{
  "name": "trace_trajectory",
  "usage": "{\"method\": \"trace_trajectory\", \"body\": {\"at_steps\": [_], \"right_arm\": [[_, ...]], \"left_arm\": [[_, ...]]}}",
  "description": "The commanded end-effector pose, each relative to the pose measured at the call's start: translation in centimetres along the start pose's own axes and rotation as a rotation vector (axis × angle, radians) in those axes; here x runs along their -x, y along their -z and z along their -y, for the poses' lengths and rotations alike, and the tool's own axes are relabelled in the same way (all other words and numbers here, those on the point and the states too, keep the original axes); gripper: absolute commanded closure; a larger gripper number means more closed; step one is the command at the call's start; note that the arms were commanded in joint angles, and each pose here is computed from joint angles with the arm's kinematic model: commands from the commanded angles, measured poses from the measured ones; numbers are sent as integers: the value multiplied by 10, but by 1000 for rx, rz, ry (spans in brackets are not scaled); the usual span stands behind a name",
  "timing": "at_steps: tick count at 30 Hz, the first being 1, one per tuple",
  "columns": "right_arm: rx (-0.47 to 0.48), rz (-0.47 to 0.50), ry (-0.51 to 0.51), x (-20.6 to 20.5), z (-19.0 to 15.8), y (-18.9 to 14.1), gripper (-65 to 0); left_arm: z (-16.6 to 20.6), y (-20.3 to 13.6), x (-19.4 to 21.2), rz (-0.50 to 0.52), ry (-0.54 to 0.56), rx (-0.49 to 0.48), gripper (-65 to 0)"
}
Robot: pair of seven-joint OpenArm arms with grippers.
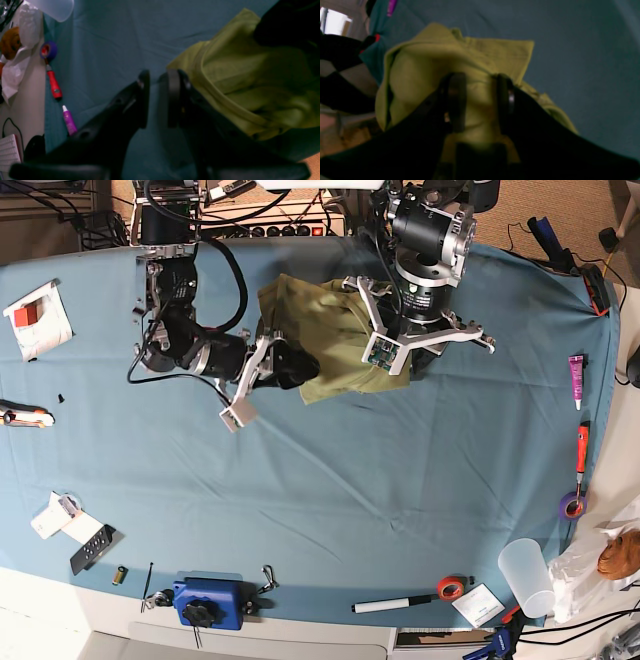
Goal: Layout the t-shirt on the table in an organized manner, then fold the t-shirt properly
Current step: 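Press the bundle with both grippers to flatten the folded shirt, then grasp the bundle's side edge with the right gripper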
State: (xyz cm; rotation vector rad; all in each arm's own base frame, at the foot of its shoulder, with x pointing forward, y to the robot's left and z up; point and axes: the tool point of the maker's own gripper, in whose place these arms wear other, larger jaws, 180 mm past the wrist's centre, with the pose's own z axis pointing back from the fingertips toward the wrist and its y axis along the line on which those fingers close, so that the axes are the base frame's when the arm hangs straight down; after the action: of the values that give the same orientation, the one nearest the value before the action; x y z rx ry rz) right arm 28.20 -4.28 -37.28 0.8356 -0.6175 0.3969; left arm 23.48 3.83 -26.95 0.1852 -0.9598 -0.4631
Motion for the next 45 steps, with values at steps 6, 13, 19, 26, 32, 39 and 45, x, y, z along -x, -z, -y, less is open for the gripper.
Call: {"method": "trace_trajectory", "body": {"at_steps": [6,13,19,26,32,39,45], "right_arm": [[-156,124,-21,-45,-33,-20,-211],[-33,274,-170,-91,-33,-81,-234],[57,215,-191,-70,-18,-106,-347],[104,101,-111,-21,-6,-104,-347],[101,70,-69,-2,-8,-103,-347],[62,99,-75,-7,-15,-103,-346],[86,76,-82,-3,-10,-105,-349]], "left_arm": [[-5,-3,-10,40,-8,-19,-109],[-5,-3,-10,41,-8,-19,-110],[-5,-3,-11,50,-7,-19,-110],[-5,-3,-12,52,-9,-15,-110],[3,-3,-11,46,-29,29,-110],[4,-3,-10,44,-30,34,-110],[7,-5,-8,44,-32,41,-110]]}}
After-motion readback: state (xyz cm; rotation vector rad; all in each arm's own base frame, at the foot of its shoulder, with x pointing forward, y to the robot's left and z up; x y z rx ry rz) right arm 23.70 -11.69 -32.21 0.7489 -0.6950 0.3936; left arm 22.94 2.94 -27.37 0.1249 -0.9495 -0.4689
